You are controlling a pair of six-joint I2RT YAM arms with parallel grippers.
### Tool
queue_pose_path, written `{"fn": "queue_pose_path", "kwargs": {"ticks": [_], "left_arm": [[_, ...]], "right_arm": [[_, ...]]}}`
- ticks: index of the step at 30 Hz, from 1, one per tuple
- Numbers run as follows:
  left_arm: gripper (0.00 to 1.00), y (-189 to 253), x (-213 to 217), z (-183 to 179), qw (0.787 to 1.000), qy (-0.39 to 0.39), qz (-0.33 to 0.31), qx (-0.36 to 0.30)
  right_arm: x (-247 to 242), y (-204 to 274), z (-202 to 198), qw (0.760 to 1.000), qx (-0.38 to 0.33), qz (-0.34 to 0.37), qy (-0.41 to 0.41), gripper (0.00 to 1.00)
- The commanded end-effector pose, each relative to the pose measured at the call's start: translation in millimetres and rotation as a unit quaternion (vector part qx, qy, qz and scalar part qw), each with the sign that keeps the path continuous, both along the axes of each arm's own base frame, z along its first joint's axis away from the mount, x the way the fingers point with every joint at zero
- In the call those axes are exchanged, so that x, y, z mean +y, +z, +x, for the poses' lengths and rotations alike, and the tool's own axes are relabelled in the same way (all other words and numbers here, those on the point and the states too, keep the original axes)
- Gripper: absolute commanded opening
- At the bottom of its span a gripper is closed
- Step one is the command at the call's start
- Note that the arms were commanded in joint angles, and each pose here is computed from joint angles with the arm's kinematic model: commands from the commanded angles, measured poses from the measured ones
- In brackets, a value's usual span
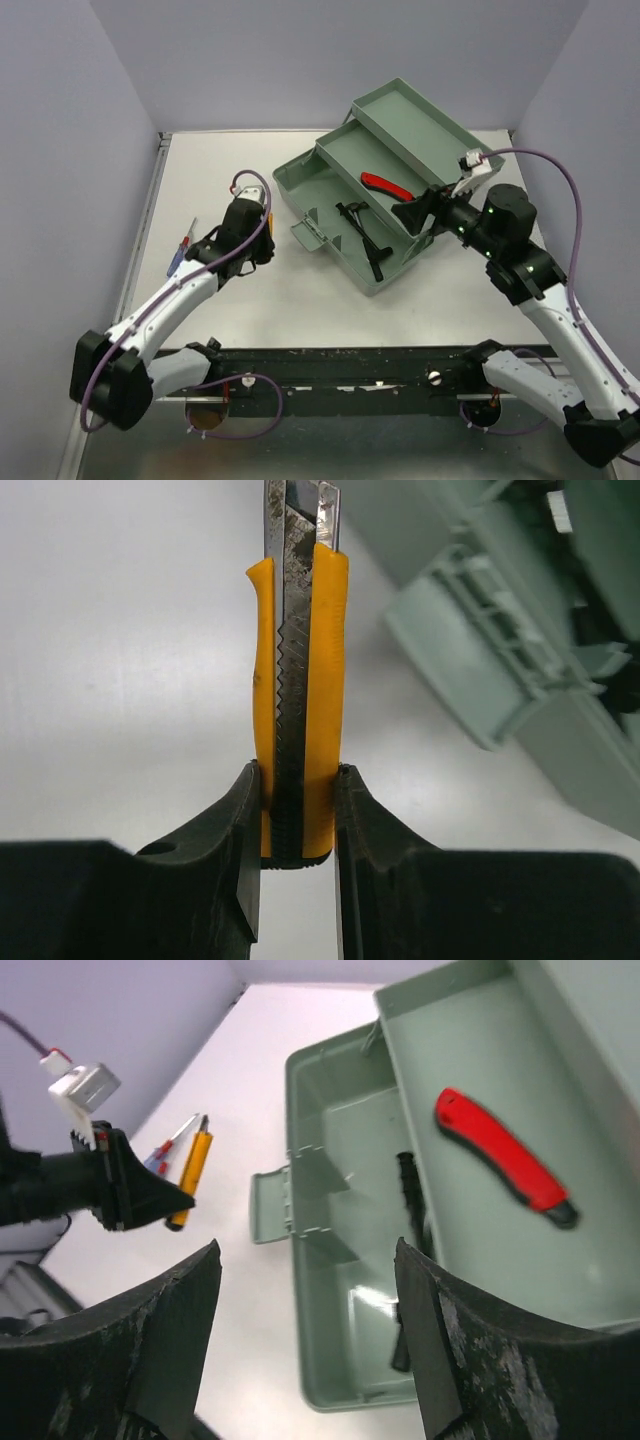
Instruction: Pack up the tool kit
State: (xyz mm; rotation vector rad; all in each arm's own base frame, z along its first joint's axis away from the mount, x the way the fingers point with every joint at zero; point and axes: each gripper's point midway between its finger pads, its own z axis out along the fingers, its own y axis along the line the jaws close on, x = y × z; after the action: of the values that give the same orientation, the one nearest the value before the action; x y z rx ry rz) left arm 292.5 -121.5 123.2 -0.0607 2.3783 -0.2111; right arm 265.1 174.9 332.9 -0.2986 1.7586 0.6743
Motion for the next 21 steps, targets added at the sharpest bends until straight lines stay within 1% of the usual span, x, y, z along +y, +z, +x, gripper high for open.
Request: {"fn": "queue_pose_path", "kwargs": {"ticks": [1,5,9,13,15,16,20,21], "left_arm": [[0.0,52.5,-76.3,-19.5,0.979,-0.09,-0.16,-0.089],[0.0,84.5,-119.7,-41.6,0.952,-0.13,-0.248,-0.126],[0.0,111.1,-147.5,-57.3,0.93,-0.163,-0.296,-0.146],[0.0,128.1,-162.0,-64.6,0.919,-0.182,-0.315,-0.153],[0.0,128.9,-166.6,-65.6,0.92,-0.183,-0.315,-0.145],[0.0,129.2,-168.8,-65.8,0.92,-0.185,-0.315,-0.144],[0.0,133.8,-179.0,-72.2,0.914,-0.199,-0.322,-0.143],[0.0,134.4,-179.4,-72.5,0.915,-0.2,-0.321,-0.145]], "right_arm": [[46.9,-20.1,2.4,0.991,0.094,0.085,0.042,0.76],[84.9,-32.3,0.5,0.991,0.109,0.05,0.05,0.76],[106.2,-40.9,0.7,0.99,0.122,0.036,0.053,0.77],[121.7,-55.8,0.3,0.989,0.133,0.019,0.055,0.76],[130.2,-63.9,-1.1,0.988,0.141,0.01,0.063,0.75],[131.4,-67.6,1.0,0.989,0.14,0.004,0.054,0.74],[137.5,-78.1,6.2,0.989,0.138,-0.018,0.046,0.69],[136.7,-81.8,7.7,0.989,0.138,-0.026,0.041,0.66]]}}
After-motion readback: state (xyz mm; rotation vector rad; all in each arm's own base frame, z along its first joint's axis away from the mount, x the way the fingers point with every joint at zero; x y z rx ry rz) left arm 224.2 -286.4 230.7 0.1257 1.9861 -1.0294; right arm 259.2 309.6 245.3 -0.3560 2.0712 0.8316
